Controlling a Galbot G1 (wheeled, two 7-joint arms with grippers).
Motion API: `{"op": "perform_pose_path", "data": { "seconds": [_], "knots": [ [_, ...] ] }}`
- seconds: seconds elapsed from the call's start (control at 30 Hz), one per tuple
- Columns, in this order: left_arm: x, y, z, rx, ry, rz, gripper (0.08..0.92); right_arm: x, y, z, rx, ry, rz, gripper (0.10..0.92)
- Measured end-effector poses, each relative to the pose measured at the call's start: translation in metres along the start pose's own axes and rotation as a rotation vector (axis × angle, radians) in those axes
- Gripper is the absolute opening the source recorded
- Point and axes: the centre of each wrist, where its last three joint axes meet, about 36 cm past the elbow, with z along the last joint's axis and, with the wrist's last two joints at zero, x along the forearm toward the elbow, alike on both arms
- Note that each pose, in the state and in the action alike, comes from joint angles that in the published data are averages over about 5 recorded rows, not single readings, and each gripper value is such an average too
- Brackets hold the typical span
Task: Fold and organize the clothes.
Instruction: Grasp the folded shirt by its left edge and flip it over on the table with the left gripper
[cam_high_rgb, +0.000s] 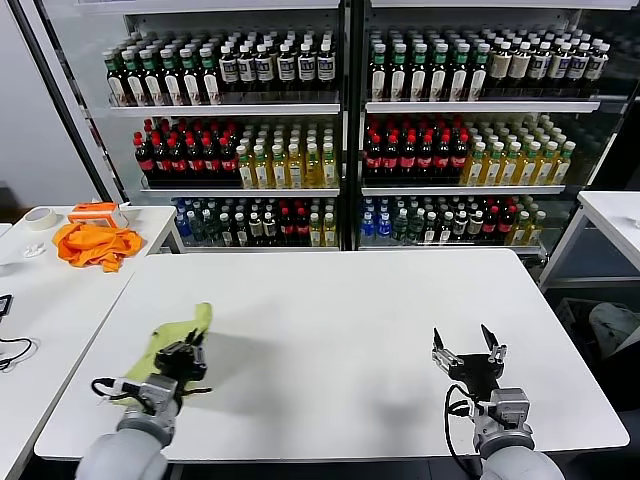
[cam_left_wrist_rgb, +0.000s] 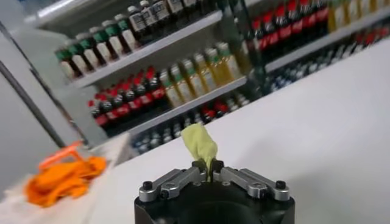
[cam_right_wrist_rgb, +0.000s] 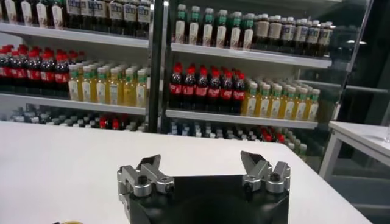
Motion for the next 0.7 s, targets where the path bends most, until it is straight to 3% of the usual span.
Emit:
{"op": "perform_pose_path", "data": {
  "seconds": [0.53,0.7],
  "knots": [
    [-0.030,-0.082,-0.028,0.442,-0.041,0.218,0.111,0.001,-0.003,-0.002,0.015,-0.011,0.007,0.823],
    [-0.041,-0.098,-0.033,0.511,-0.068,0.261,0.219,0.003,-0.007,-0.005,0.014,-0.016,0.013,0.823]
  ]
}}
